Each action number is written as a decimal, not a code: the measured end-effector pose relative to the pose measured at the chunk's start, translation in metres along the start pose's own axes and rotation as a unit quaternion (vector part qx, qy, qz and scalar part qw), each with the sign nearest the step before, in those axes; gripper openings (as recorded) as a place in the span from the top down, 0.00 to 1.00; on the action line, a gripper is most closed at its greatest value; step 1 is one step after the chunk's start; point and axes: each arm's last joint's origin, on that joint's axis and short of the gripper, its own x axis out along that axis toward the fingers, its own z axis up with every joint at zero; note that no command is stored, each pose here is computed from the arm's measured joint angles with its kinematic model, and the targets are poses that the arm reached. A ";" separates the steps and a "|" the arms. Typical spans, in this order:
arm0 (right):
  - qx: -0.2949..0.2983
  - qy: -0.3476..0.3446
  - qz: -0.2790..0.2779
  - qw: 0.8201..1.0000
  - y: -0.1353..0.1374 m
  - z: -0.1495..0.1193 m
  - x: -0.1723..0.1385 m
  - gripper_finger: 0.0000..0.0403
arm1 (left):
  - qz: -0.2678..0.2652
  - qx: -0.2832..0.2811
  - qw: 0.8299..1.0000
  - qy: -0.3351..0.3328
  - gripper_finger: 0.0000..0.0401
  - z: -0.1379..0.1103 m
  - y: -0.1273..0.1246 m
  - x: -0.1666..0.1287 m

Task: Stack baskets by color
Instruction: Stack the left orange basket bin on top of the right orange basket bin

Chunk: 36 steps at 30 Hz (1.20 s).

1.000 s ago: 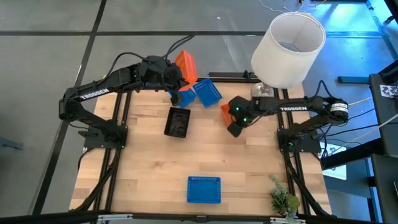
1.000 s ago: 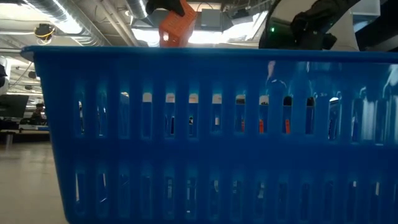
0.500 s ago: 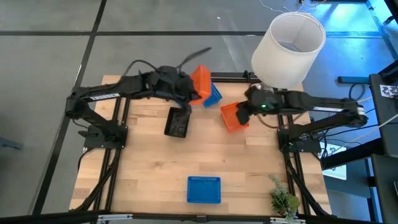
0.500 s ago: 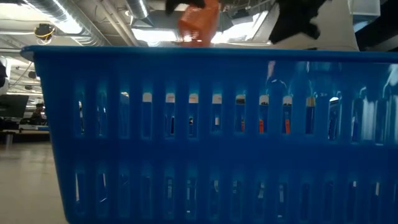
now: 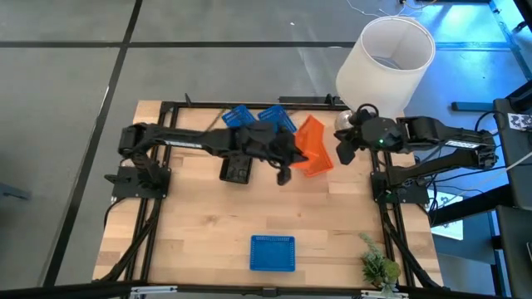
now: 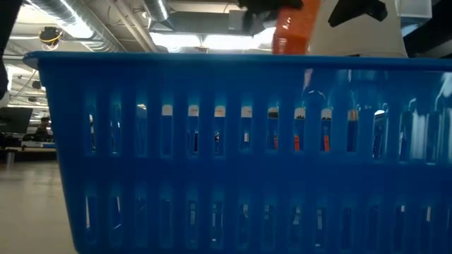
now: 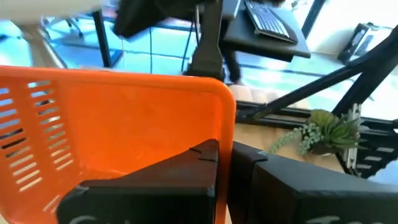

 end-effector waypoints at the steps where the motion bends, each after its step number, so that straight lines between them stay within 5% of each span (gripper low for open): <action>1: -0.004 0.003 -0.002 1.000 -0.001 -0.001 0.000 0.88 | 0.000 -0.002 1.000 -0.001 1.00 -0.005 -0.001 0.007; 16: -0.057 0.011 0.005 0.998 -0.001 -0.002 -0.001 0.88 | 0.074 -0.022 0.997 0.025 1.00 -0.081 0.009 0.080; 36: -0.068 0.012 0.004 0.998 -0.001 -0.002 -0.001 0.88 | 0.131 -0.003 0.989 0.069 1.00 -0.106 0.019 0.090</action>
